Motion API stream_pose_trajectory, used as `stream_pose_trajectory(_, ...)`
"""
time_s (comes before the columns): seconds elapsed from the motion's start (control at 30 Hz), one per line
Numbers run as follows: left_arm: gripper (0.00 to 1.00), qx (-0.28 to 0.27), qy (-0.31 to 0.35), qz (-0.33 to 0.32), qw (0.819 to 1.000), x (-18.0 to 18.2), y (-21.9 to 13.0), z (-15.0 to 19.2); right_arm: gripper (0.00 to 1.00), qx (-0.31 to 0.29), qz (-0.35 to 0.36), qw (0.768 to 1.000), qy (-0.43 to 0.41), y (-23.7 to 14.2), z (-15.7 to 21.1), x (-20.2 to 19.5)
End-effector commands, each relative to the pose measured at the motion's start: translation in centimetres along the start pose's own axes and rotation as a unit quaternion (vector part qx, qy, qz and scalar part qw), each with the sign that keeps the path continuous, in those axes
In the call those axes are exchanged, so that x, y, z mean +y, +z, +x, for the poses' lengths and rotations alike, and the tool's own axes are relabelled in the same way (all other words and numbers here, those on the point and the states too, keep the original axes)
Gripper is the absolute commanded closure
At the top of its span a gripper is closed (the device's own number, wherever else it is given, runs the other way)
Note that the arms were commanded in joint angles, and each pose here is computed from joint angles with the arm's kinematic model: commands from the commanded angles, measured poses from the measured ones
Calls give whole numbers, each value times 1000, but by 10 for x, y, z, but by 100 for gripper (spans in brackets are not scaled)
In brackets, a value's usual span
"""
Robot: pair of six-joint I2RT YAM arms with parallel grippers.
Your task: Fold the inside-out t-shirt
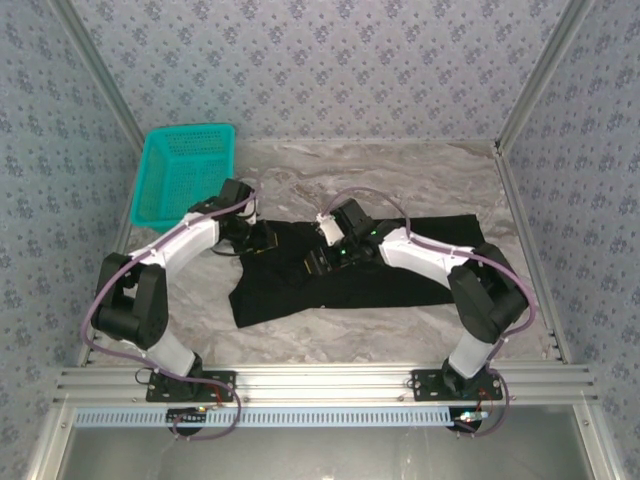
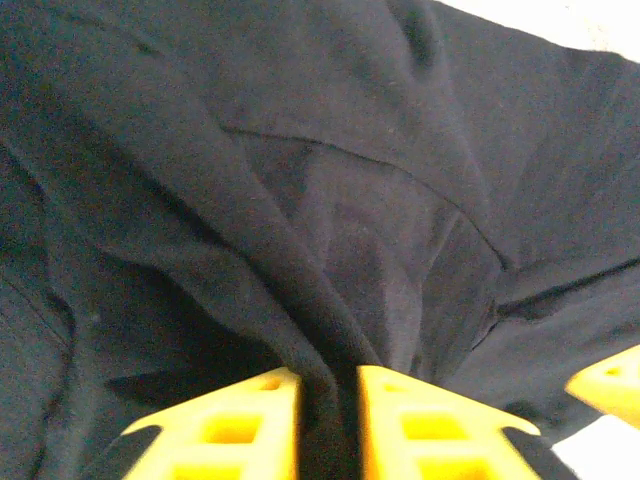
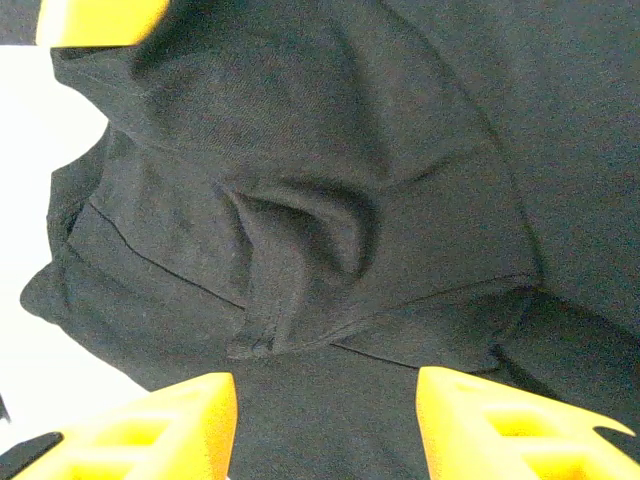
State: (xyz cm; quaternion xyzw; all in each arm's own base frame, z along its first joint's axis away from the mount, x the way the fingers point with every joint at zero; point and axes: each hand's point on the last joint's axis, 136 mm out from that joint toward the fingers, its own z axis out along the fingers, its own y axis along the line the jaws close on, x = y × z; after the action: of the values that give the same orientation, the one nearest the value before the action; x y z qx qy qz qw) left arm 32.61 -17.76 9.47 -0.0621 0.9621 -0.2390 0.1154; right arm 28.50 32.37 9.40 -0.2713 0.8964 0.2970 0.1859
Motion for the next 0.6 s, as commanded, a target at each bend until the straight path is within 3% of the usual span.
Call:
stream_pose_trajectory(0.0,67,14,7,5,1000,17,6,5,48,9,-9,1000,18,6,7,0)
stream_pose_trajectory(0.1,53,-6,51,2,999,23,9,-3,48,13,-4,1000,18,6,8,-2)
stream_pose_trajectory(0.2,46,-9,80,22,997,18,14,-4,49,16,-2,1000,16,5,7,-2)
stream_pose_trajectory(0.4,41,-1,89,76,993,6,18,8,49,25,5,1000,15,5,7,-4)
stream_pose_trajectory(0.57,33,-14,87,70,994,9,3,18,49,29,11,999,15,7,9,-6)
